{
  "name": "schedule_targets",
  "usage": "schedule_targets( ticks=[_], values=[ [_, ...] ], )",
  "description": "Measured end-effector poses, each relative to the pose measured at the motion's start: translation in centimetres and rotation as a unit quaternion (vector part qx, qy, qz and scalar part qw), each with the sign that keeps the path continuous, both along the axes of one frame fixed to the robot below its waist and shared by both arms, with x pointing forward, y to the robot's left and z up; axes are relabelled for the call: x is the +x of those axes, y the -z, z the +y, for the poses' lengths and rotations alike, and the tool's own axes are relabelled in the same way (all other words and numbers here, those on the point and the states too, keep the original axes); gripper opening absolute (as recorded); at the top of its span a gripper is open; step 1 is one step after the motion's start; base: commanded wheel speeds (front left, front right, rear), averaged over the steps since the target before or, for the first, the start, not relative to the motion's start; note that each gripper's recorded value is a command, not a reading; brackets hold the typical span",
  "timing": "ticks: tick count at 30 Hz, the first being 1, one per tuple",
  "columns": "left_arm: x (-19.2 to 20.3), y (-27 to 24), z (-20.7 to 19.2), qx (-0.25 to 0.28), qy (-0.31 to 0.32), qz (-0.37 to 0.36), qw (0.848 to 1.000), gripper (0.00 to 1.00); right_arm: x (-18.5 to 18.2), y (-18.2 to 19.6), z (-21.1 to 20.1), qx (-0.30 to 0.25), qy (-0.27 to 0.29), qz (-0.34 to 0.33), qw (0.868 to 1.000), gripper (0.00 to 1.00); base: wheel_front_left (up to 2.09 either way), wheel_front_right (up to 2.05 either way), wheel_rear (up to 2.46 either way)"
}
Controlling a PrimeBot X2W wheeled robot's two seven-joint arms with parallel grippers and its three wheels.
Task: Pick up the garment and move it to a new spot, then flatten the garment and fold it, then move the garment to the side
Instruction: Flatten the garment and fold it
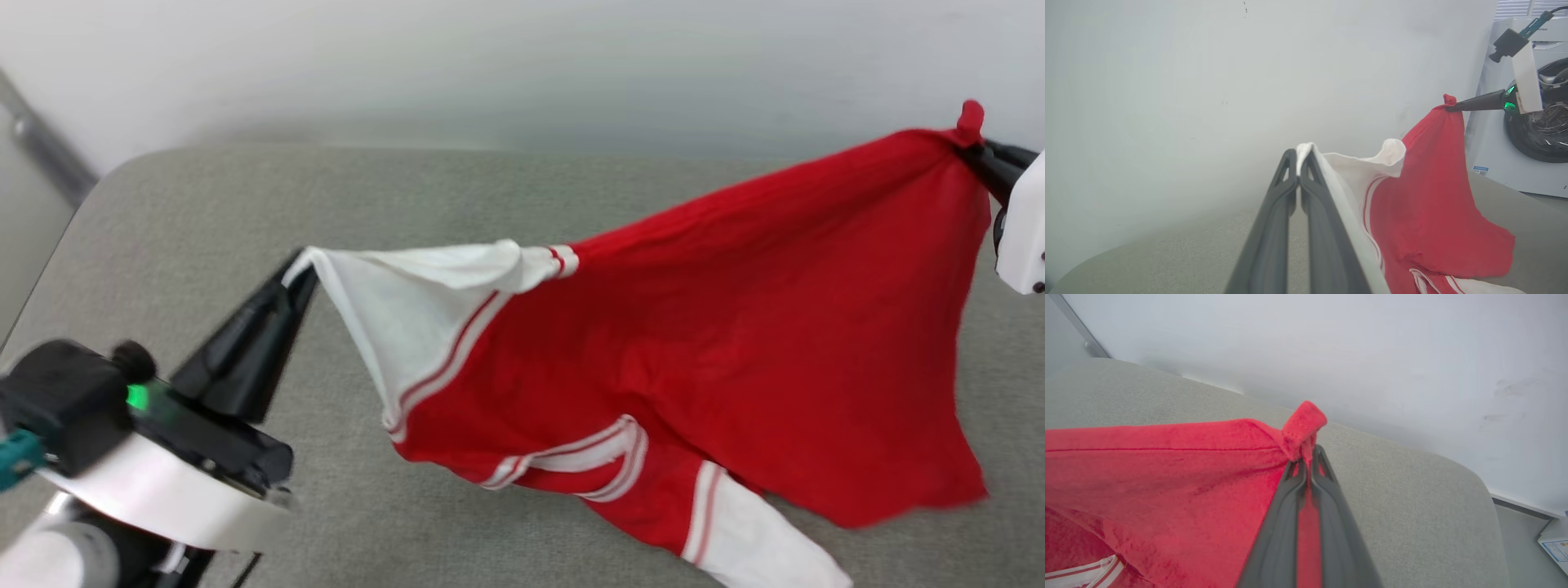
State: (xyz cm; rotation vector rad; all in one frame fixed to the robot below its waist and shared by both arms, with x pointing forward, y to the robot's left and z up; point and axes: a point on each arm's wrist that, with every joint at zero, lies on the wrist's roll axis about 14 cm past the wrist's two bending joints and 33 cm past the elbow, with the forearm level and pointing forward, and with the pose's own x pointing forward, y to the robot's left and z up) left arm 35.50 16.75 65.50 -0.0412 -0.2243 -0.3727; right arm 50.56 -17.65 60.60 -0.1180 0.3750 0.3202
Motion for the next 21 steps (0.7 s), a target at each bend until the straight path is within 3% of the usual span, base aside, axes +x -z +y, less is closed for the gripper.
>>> schedule_targets(
  ticks=[11,21],
  values=[
    [0.3,-11.0,-0.3,0.009,0.014,-0.157,0.987,0.0,-4.6,-10.2,-2.6,0.035,0.016,-0.152,0.988,0.0,0.0,0.0,0.0],
    [0.7,-18.8,-0.5,0.009,0.023,-0.249,0.968,0.0,-7.0,-16.2,-3.0,0.062,0.015,-0.244,0.968,0.0,0.0,0.0,0.0]
  ],
)
